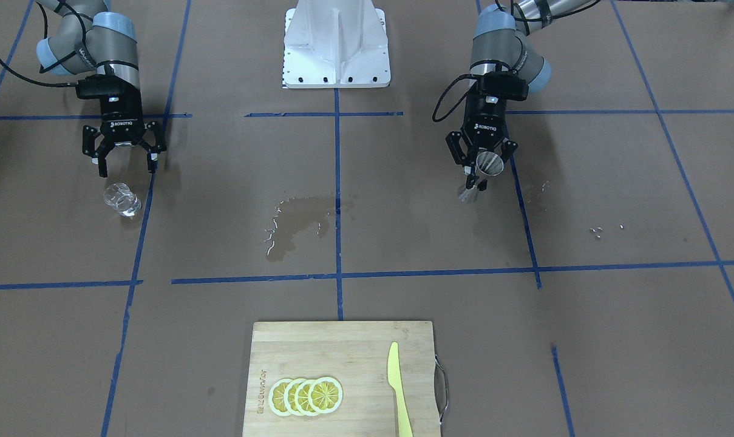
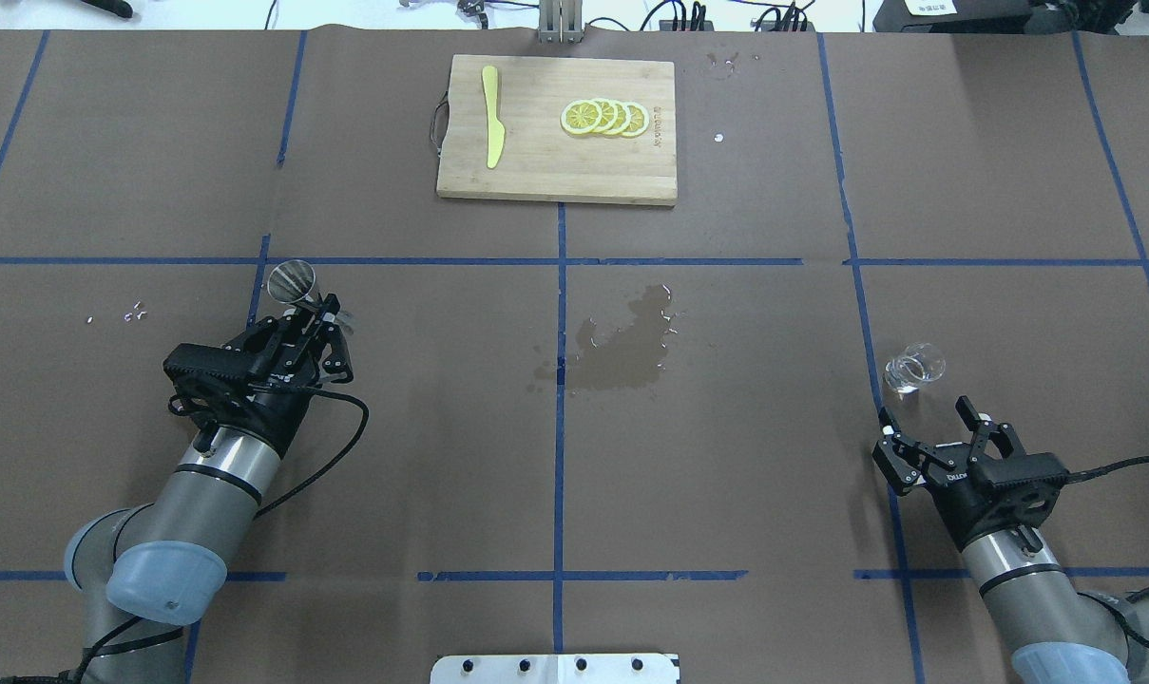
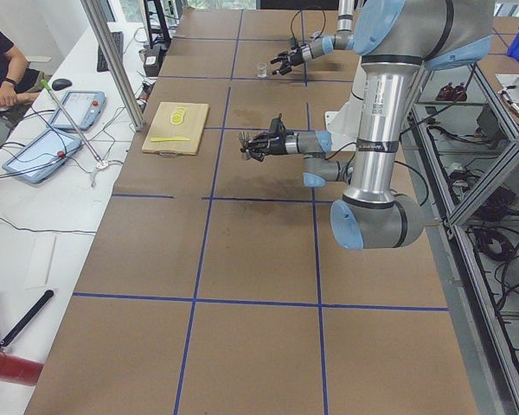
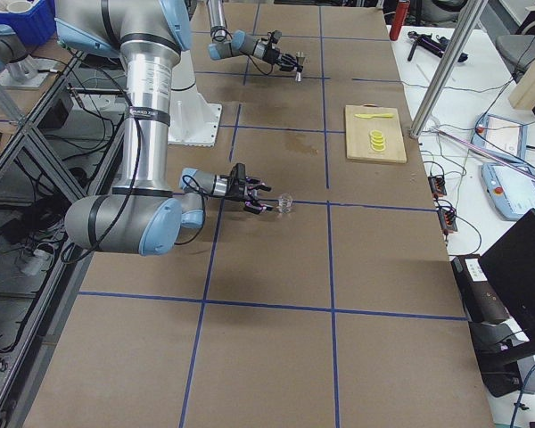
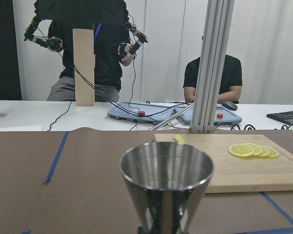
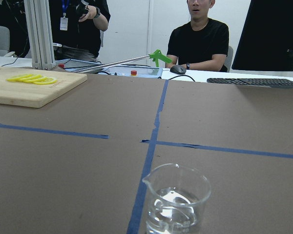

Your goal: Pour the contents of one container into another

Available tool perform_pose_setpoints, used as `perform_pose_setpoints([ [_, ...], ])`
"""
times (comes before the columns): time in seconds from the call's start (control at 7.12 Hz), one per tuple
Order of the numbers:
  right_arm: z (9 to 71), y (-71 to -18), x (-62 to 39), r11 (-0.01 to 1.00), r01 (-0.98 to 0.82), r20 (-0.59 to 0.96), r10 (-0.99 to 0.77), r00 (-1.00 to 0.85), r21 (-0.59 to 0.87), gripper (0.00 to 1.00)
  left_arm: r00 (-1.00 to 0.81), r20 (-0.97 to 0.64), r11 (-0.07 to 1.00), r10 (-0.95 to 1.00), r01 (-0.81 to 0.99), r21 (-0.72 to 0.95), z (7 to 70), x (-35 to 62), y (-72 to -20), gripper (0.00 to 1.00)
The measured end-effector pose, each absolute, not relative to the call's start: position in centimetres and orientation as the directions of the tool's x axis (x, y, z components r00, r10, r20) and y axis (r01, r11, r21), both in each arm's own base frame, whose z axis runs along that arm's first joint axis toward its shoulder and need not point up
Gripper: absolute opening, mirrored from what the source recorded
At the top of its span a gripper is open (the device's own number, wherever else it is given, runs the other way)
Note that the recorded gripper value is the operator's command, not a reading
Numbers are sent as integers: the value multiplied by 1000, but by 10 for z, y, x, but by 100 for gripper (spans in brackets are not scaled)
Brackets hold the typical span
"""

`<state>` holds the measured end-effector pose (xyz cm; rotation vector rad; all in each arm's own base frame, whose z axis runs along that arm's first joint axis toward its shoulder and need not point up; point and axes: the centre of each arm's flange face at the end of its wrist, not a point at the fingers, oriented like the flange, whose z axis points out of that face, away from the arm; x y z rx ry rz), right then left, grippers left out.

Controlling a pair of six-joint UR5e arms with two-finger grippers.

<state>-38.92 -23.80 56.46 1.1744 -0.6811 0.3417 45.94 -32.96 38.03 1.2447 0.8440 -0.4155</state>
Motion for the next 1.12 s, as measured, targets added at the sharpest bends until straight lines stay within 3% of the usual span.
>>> perform_pose_setpoints([
  [1.12, 557, -280, -398, 387, -594, 663, -67, 745, 706, 98, 644, -749, 300, 160, 691, 658, 382, 460, -329, 0],
])
